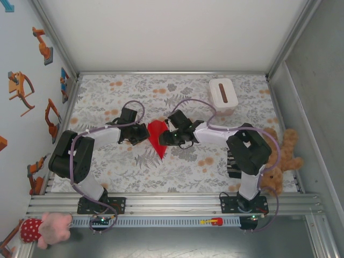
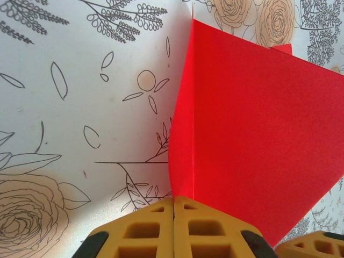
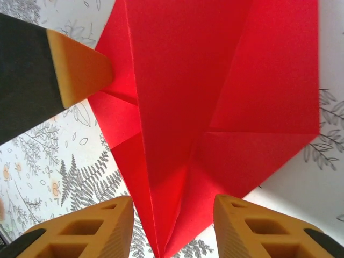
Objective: Fold a paper plane with a square sheet of paper (pick it up from the middle)
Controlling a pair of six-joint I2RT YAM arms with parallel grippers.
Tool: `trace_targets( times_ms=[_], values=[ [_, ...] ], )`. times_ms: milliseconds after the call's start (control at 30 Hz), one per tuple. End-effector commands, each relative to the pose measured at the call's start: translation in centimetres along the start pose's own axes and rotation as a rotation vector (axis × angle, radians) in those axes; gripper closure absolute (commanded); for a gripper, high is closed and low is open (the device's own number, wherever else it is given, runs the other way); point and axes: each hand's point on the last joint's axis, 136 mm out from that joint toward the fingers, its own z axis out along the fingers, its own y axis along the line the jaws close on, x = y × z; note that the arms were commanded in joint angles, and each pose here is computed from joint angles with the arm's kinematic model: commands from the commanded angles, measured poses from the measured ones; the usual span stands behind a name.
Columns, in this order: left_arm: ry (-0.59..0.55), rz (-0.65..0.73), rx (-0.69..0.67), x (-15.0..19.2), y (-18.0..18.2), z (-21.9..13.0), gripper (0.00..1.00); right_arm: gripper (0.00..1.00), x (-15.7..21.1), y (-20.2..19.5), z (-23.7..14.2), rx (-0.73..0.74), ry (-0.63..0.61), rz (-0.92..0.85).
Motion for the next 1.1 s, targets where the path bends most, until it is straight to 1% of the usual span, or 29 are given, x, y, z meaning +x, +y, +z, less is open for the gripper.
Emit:
trace_targets(
  times_ms=[0, 167, 400, 567, 733, 867, 967, 1067],
  values=[
    [0.011, -0.009, 0.018, 0.0, -0.6, 0.1, 0.94, 0.58, -0.3, 1.0, 0.8, -0.018, 0.013, -0.017],
    [0.013, -0.009, 0.029, 0.0, -0.8, 0.0, 0.94, 0.58, -0.3, 1.5, 1.7, -0.021, 0.027, -0.025],
    [0.014, -0.011, 0.034, 0.0, -1.0, -0.1, 0.93, 0.62, -0.1, 0.7, 2.6, 0.116, 0.038, -0.057],
    [0.018, -0.014, 0.039, 0.1, -1.1, -0.1, 0.93, 0.62, 0.0, 0.0, 2.9, 0.171, 0.047, -0.058],
    [0.017, -0.014, 0.041, 0.0, -1.1, -0.2, 0.93, 0.58, 0.1, 0.4, 3.1, 0.159, 0.051, -0.071],
    [0.018, -0.013, 0.036, 0.1, -1.0, -0.1, 0.93, 0.53, -0.1, 1.7, 2.6, 0.097, 0.025, -0.089],
    [0.019, -0.014, 0.032, 0.1, -1.0, 0.0, 0.93, 0.52, -0.2, 2.6, 2.1, 0.05, 0.01, -0.105],
    [0.017, -0.014, 0.032, 0.0, -1.0, 0.0, 0.93, 0.51, -0.1, 3.0, 1.9, 0.035, 0.01, -0.115]
  ],
)
